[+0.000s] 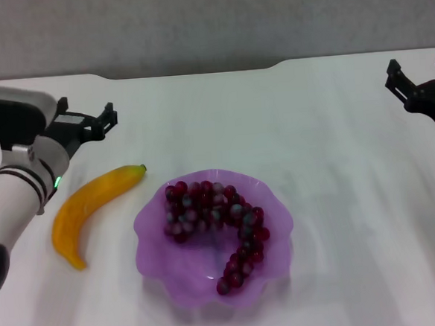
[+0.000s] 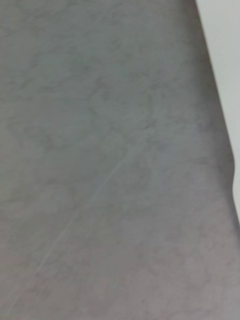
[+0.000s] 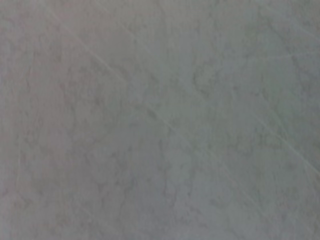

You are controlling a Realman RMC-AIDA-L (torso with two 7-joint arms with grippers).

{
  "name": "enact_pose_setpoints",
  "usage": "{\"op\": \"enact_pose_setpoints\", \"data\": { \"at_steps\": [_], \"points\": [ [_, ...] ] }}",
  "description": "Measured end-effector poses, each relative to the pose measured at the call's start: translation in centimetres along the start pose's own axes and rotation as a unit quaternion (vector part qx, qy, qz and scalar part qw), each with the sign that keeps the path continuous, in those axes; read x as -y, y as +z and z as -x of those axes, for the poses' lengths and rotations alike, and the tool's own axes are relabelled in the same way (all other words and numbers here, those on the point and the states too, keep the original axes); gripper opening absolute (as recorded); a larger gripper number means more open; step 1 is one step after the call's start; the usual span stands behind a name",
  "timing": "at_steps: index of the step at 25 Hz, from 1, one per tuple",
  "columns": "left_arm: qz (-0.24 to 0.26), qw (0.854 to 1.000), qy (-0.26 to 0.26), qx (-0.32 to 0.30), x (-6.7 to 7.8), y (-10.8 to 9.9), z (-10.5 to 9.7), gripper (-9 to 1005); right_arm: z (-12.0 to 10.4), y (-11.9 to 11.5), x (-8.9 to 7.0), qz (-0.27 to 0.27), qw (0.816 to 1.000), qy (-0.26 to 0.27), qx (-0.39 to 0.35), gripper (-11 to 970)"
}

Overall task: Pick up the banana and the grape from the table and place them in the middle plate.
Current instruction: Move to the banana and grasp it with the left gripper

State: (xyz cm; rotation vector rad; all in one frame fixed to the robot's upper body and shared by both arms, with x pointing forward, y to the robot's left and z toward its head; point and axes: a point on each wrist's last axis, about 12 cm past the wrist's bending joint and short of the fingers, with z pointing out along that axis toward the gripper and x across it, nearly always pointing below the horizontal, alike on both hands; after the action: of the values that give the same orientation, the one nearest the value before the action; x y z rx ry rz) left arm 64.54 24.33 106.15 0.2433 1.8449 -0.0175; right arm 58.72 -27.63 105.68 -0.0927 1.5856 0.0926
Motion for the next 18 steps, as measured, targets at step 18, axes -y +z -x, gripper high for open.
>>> {"op": "enact_pose_setpoints", "data": {
  "at_steps": [18],
  "points": [
    [-0.029, 0.992, 0.09, -0.087, -2.2, -1.5, 4.9, 863, -0.6, -0.6, 0.6, -0.008, 1.0, -0.003, -0.01, 883]
  ]
}}
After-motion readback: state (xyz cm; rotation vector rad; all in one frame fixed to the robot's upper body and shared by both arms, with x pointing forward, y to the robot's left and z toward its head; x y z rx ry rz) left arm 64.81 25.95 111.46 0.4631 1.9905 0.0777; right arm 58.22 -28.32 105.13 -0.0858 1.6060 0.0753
